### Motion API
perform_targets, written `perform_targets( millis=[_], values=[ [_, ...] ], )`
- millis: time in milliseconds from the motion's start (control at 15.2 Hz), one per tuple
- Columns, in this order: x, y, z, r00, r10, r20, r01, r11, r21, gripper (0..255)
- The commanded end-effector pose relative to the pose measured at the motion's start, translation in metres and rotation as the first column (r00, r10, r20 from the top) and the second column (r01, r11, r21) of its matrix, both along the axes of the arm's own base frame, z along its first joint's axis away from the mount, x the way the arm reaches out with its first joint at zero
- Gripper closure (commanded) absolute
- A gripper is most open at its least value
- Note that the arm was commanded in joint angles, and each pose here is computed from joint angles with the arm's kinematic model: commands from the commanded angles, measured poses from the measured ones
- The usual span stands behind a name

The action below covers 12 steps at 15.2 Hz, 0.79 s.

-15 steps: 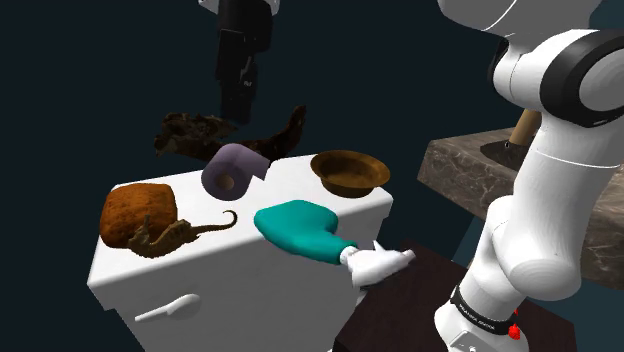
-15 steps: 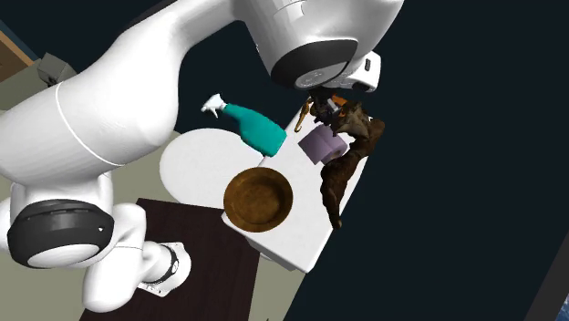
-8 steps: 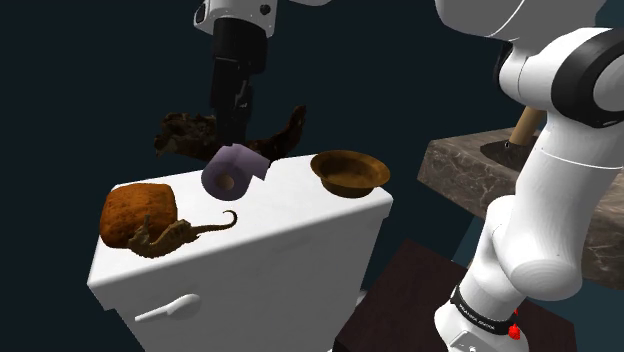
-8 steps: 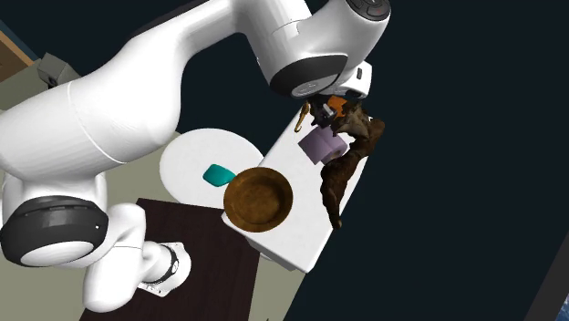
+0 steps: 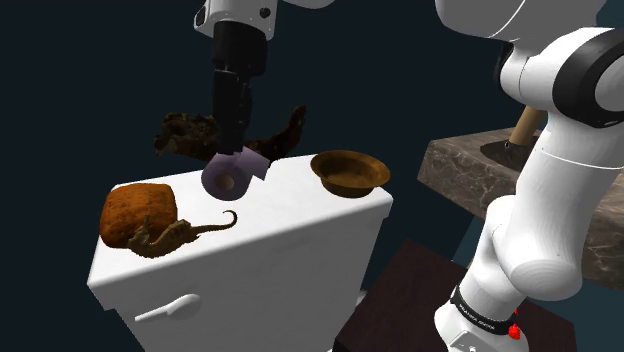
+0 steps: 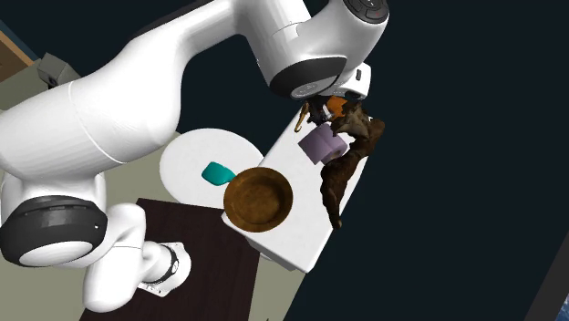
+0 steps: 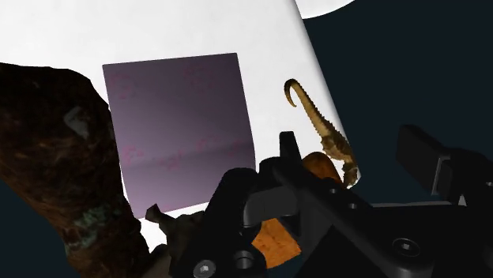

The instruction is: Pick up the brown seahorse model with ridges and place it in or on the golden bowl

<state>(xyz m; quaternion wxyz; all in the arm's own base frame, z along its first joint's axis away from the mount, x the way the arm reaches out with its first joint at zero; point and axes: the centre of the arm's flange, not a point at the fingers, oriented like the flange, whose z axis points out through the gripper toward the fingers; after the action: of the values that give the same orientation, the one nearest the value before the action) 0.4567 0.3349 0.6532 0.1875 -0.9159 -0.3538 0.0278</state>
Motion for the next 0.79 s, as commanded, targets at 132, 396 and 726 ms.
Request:
perform_targets(
  millis=[132,396,726],
  values=[
    [0.000,0.000,0.000,1.000,0.000,0.000,0.000,1.000,0.000,255],
    [0.000,0.000,0.000,1.000,0.000,0.000,0.000,1.000,0.000,255],
    [-0.015,0.039,-0.010,0.987,0.134,0.091,-0.122,0.985,-0.120,0]
  ],
)
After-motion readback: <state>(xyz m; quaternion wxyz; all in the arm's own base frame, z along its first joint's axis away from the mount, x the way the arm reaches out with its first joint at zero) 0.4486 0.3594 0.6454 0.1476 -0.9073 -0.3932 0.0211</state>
